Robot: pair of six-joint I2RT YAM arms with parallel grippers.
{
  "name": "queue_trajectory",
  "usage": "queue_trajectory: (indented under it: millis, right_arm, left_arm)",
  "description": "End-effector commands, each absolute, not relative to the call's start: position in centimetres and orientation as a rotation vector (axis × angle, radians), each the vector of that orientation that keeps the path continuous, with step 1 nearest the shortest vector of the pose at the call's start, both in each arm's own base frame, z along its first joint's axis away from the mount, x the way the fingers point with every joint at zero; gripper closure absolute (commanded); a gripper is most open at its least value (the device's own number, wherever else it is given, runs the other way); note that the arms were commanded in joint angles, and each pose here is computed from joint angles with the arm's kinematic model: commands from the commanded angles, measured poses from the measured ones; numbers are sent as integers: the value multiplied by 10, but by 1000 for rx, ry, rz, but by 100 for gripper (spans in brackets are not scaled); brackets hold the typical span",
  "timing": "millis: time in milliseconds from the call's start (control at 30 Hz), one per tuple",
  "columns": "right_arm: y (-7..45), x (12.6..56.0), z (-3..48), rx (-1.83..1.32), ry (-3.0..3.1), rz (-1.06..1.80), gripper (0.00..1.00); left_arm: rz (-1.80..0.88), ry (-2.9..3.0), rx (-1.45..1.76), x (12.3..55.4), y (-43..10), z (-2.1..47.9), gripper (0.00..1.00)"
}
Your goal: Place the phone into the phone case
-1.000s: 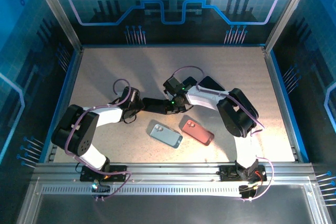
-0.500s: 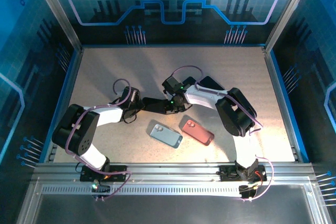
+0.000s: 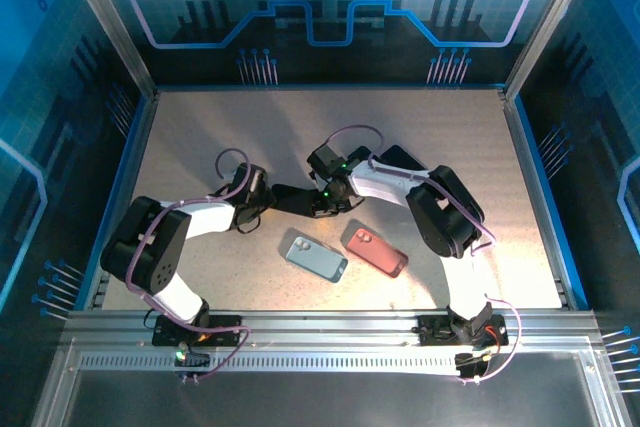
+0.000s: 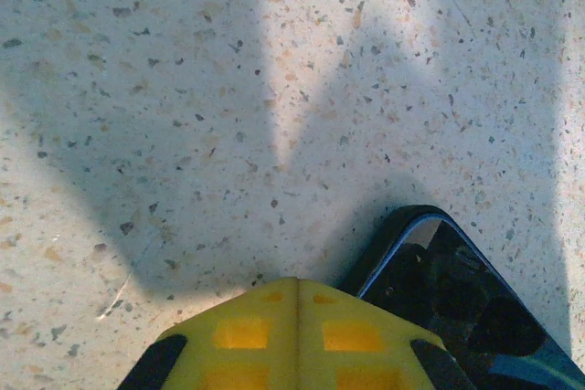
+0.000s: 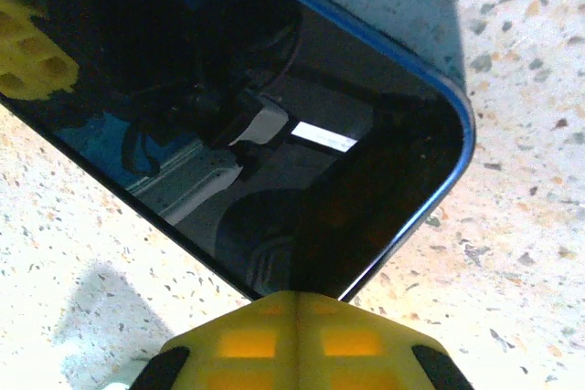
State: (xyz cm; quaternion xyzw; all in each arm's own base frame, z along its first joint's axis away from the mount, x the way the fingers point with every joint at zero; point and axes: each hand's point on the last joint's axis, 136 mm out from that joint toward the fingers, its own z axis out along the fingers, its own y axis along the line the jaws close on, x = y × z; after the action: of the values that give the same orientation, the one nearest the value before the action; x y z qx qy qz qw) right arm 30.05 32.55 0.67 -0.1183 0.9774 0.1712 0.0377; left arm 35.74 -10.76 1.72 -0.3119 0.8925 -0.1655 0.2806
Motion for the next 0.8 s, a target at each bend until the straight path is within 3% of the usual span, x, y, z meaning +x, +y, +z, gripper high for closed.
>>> queue_trajectory:
  millis: [0,233,767]
  right_arm:
    - [297,205,-125,-493,3350,276,100]
    - [302,208,-115,-501,3316,329,100]
    - [304,290,68,-395,2884,682,100]
  left_arm:
    - [-514,2554,-788,334,-131,-2,100]
    - [-498,2559,-772,338,-131,1,100]
    - [-490,2533,-726,367,-139,24,100]
